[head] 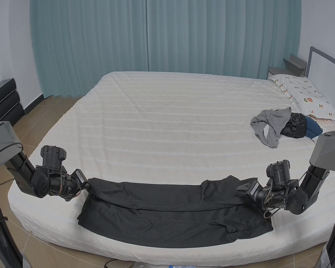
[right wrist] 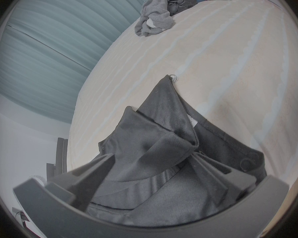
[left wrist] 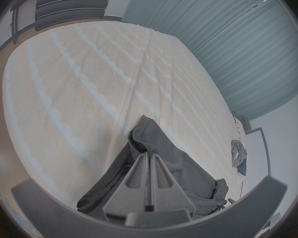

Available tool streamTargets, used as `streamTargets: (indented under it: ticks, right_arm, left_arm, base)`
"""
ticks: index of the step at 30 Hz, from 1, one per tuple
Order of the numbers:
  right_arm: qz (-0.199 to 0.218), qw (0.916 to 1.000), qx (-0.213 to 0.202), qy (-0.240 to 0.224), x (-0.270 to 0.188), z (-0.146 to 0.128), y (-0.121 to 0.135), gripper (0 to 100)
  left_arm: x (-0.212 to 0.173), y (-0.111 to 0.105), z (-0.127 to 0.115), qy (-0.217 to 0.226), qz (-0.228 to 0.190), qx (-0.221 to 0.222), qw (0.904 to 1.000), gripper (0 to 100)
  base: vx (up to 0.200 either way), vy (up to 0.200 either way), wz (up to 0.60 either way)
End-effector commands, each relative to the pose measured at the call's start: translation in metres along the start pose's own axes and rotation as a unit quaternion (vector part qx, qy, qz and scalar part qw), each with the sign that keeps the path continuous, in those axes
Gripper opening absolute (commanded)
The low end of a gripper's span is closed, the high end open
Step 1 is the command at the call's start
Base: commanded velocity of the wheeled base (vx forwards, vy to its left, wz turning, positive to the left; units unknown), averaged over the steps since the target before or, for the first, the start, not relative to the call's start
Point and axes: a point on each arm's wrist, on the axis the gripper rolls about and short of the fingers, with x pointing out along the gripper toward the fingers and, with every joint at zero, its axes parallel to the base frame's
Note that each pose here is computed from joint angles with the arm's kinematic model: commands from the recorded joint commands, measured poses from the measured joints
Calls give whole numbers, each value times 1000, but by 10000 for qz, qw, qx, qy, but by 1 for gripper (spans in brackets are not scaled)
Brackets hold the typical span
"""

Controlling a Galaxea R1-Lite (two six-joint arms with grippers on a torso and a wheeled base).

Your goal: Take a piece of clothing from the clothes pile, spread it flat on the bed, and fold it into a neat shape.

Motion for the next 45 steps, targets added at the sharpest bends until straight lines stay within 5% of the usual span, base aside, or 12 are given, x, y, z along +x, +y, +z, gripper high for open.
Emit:
streamTargets:
  ticks: [1,14,26,37,45]
  right_arm:
    - [-46,10000,-15,-24,5,-1,-1,0]
    - [226,9980,28,-594,-11,17,14,0]
    - [1019,9805,287,-1657,-9,87,53,0]
    - [632,9899,150,-1263,-13,59,24,0]
    - [365,9955,-163,-863,-17,39,4,0]
  left_arm:
    - [-1,-1,1,-20,-19,2,10000,0]
    - [-11,-15,13,-306,-243,81,9992,0]
    - [-12,-64,70,-1345,-1019,260,9853,0]
    - [-2,-29,47,-1545,-961,251,9830,0]
    - [2,1,14,-1053,-424,959,9889,0]
  base:
    - [0,0,0]
    - [0,0,0]
    - [0,0,0]
    - [0,0,0]
    - [0,0,0]
